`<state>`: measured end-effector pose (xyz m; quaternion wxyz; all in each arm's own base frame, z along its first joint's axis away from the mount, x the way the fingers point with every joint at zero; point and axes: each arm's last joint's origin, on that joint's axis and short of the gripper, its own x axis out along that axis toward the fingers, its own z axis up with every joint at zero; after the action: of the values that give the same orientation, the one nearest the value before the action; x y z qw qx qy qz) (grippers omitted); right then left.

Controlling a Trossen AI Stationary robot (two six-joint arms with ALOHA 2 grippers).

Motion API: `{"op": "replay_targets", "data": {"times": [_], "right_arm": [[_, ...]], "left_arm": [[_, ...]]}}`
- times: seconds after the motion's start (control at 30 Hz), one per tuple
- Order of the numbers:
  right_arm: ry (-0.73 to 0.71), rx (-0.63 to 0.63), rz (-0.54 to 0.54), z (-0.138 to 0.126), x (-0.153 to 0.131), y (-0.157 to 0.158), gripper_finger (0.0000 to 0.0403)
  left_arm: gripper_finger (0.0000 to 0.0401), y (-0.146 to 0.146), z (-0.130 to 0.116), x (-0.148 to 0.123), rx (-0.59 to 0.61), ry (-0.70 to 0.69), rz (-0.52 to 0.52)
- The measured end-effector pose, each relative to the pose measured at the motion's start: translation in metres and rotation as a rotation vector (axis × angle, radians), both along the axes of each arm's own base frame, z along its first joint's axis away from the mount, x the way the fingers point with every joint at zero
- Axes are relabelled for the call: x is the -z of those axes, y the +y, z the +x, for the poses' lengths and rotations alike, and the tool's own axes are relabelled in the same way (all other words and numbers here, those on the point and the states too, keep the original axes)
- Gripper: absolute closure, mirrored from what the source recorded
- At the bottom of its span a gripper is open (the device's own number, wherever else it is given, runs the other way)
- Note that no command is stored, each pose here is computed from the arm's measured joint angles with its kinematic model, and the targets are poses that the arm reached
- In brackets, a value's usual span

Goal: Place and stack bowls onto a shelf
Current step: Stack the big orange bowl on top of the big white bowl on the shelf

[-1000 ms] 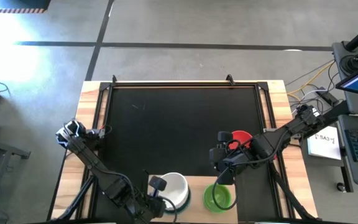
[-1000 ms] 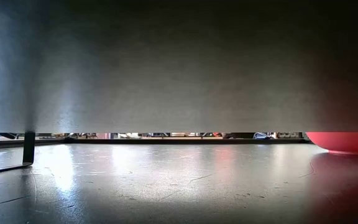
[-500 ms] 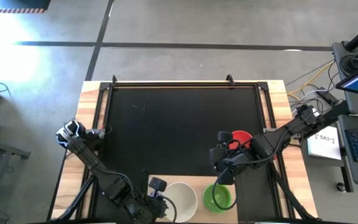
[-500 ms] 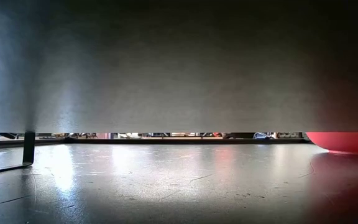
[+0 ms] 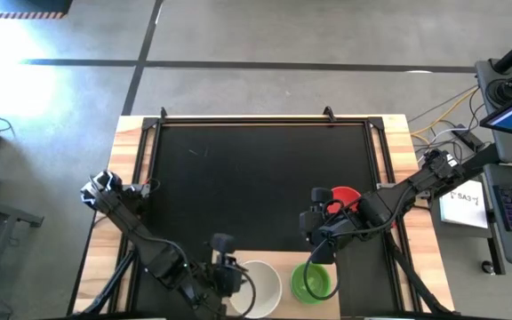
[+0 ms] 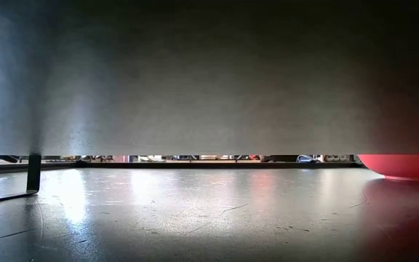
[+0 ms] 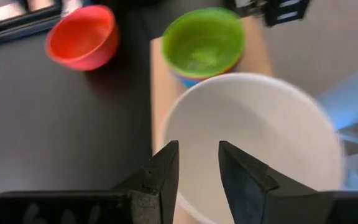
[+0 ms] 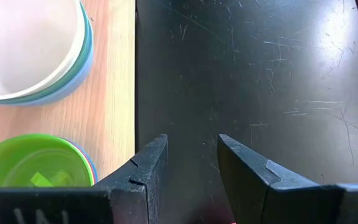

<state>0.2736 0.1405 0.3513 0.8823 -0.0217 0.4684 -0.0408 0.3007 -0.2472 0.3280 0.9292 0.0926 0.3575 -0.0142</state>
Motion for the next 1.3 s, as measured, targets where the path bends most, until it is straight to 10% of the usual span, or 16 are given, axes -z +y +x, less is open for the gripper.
{"op": "replay_targets", "data": {"times": [0.37, 1.3], "right_arm": [[-0.025, 0.005, 0.006, 0.002, -0.001, 0.001, 0.0273], [-0.249, 0.031, 0.116, 0.023, -0.016, 0.002, 0.0273]], "left_arm": [[0.0305, 0.027, 0.011, -0.007, -0.295, -0.111, 0.085], [0.0305, 0.049, 0.009, 0.002, -0.442, -0.026, 0.099]]}}
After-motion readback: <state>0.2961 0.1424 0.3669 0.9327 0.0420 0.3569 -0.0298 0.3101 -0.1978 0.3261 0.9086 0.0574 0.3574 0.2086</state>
